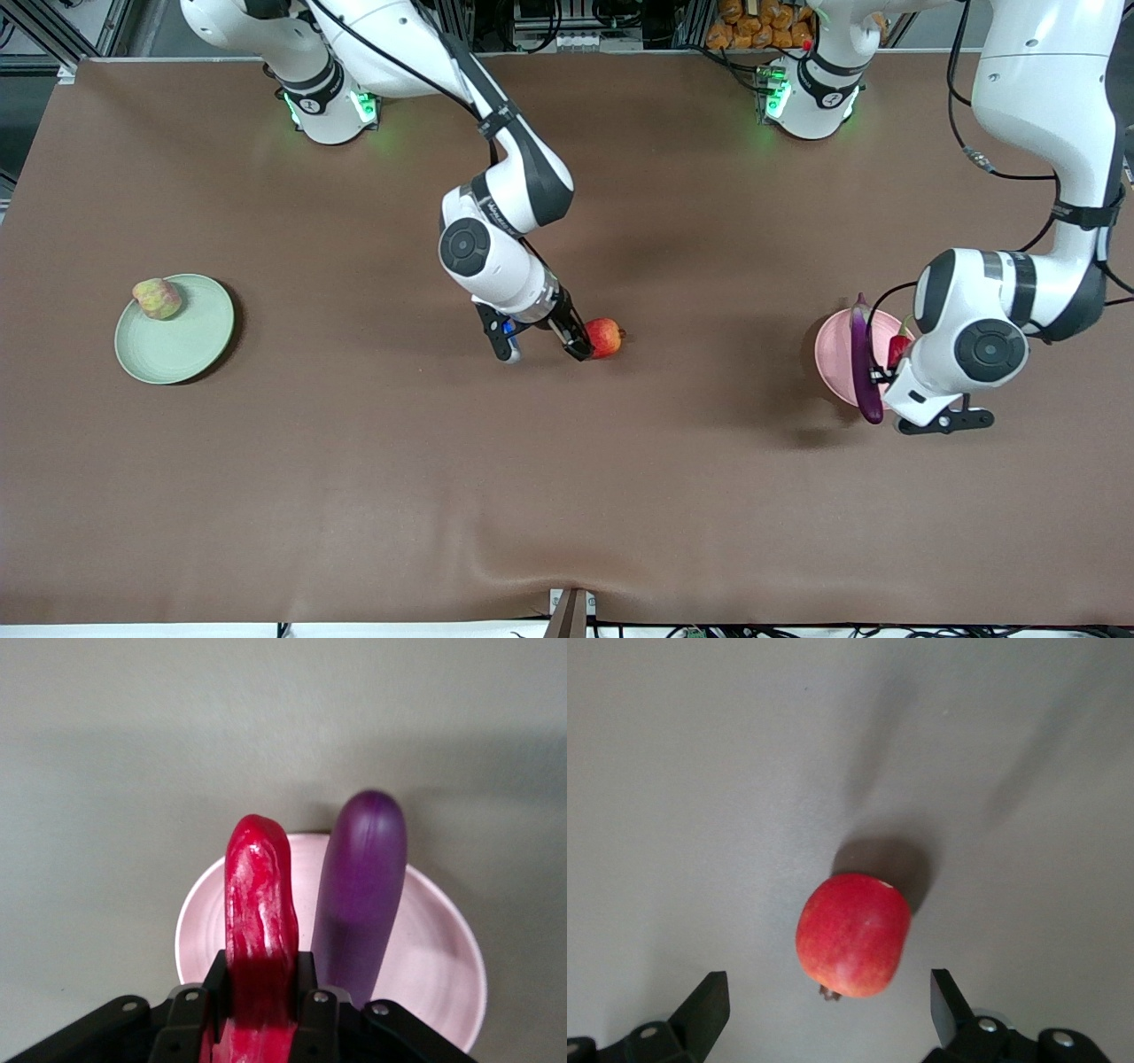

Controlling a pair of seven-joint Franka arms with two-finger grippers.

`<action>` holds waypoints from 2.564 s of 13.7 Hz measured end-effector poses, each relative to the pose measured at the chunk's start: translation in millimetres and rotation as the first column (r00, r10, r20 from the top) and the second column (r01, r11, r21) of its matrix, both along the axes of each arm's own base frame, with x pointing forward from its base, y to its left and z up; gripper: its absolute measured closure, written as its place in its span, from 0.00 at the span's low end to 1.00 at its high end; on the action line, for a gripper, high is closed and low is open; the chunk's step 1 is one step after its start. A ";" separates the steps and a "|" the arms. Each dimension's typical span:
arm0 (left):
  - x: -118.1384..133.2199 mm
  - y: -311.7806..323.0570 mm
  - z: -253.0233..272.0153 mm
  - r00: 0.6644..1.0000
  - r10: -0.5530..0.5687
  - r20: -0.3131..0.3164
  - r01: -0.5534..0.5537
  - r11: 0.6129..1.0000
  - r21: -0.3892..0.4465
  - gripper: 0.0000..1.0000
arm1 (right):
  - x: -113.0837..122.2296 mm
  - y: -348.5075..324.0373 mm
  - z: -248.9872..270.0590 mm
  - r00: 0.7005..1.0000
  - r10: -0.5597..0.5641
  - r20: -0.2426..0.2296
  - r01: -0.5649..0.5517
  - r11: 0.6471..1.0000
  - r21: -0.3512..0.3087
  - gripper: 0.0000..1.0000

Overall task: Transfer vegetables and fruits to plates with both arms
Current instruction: 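Carry the chili to the pink plate while the right gripper reaches the apple, then release the chili beside the eggplant while the right gripper grasps the apple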

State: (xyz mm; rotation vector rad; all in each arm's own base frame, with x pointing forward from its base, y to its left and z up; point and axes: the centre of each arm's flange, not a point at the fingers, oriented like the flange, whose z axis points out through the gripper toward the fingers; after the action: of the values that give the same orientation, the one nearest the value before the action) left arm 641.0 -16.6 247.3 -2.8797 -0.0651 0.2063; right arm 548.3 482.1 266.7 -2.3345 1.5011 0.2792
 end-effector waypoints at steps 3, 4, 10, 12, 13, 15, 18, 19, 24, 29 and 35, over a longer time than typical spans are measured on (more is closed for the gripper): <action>-11.4 8.6 -17.9 0.998 -0.045 -0.048 0.045 0.999 -0.009 0.67 | -9.4 12.4 -29.6 1.000 -0.026 0.014 0.026 1.000 -0.002 0.00; -13.0 12.3 -21.2 0.997 -0.047 -0.055 0.047 0.999 -0.010 0.67 | -12.1 14.8 -38.5 1.000 -0.027 0.015 0.028 1.000 -0.006 0.00; -12.0 11.2 -19.5 0.997 -0.059 -0.053 0.058 0.998 -0.011 0.22 | -22.1 23.5 -58.8 1.000 -0.022 0.006 0.022 1.000 -0.014 0.00; -9.0 10.6 -12.7 0.997 -0.061 -0.038 0.060 0.998 -0.011 0.05 | -24.7 29.4 -62.9 0.999 -0.031 0.031 0.031 1.000 -0.001 0.00; -6.1 10.1 -6.4 0.998 -0.062 -0.025 0.061 0.998 -0.011 0.00 | -26.0 31.3 -65.6 0.999 -0.033 0.038 0.033 0.999 0.002 0.00; -0.1 4.1 10.0 0.997 -0.071 0.007 0.071 0.997 -0.014 0.00 | -27.6 33.1 -69.3 0.999 -0.033 0.040 0.033 0.999 0.003 0.10; 7.9 -7.9 35.0 0.995 -0.087 0.048 0.088 0.996 -0.019 0.00 | -24.6 34.2 -65.5 0.998 -0.035 0.047 0.034 0.999 0.009 0.24; 10.3 -9.0 41.2 0.995 -0.086 0.053 0.087 0.996 -0.018 0.00 | -21.0 33.7 -61.8 0.998 -0.038 0.052 0.038 0.999 0.013 0.24; 16.3 -3.7 54.2 0.984 -0.178 0.032 0.179 0.984 -0.022 0.00 | 13.2 -5.4 -24.2 0.991 0.039 -0.124 -0.042 0.999 -0.017 0.24; 7.6 21.2 55.5 0.981 -0.190 -0.026 0.189 0.982 -0.023 0.00 | 47.4 -123.4 63.5 0.917 0.266 -0.299 -0.269 0.963 0.031 0.24; -68.1 -7.4 61.6 0.980 -0.175 -0.098 0.175 0.985 -0.012 0.00 | 35.0 -288.0 54.9 0.771 0.523 -0.363 -0.570 0.821 -0.028 0.24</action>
State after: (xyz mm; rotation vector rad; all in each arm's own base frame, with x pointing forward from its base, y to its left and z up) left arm 572.9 -24.0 308.8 -2.8532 0.2065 0.3144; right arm 583.3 194.0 321.6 -2.9205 0.9315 0.7892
